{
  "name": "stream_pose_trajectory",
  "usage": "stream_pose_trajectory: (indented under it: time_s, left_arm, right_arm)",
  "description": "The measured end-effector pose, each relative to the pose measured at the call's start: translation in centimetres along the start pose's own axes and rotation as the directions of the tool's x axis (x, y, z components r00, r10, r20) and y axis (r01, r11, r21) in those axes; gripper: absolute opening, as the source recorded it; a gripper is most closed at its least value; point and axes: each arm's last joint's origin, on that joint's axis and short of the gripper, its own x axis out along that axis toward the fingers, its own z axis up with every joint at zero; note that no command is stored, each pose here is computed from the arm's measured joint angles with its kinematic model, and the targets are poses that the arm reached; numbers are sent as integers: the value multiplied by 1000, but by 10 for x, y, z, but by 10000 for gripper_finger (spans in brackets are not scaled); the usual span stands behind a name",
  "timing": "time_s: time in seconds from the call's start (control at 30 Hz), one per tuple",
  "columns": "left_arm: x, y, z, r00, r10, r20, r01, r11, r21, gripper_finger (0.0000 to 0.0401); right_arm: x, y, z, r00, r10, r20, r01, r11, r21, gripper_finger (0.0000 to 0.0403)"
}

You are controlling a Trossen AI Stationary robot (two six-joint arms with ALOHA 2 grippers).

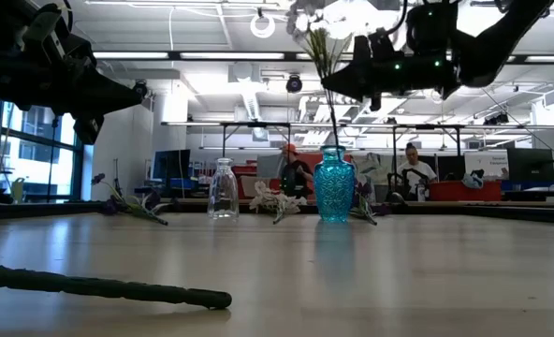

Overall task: Sort flowers into vase by color
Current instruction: Put the right white flowers into the blue vase, then put the top white flowers into the blue vase

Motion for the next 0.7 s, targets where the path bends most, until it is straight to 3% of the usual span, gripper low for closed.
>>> stream_pose_trajectory:
  time_s: [0.23, 0.43, 0.7]
  left_arm:
    - [0, 0, 0, 1000, 0, 0, 0, 1000, 0, 0]
    - [0, 0, 0, 1000, 0, 0, 0, 1000, 0, 0]
    - [0, 0, 0, 1000, 0, 0, 0, 1000, 0, 0]
  right_arm:
    - [-19, 4, 9, 989, -10, -147, 12, 1000, 8, 148]
    - [-35, 5, 5, 951, -28, -308, 21, 999, -25, 219]
    - [-67, 8, 16, 903, -55, -427, 33, 998, -59, 255]
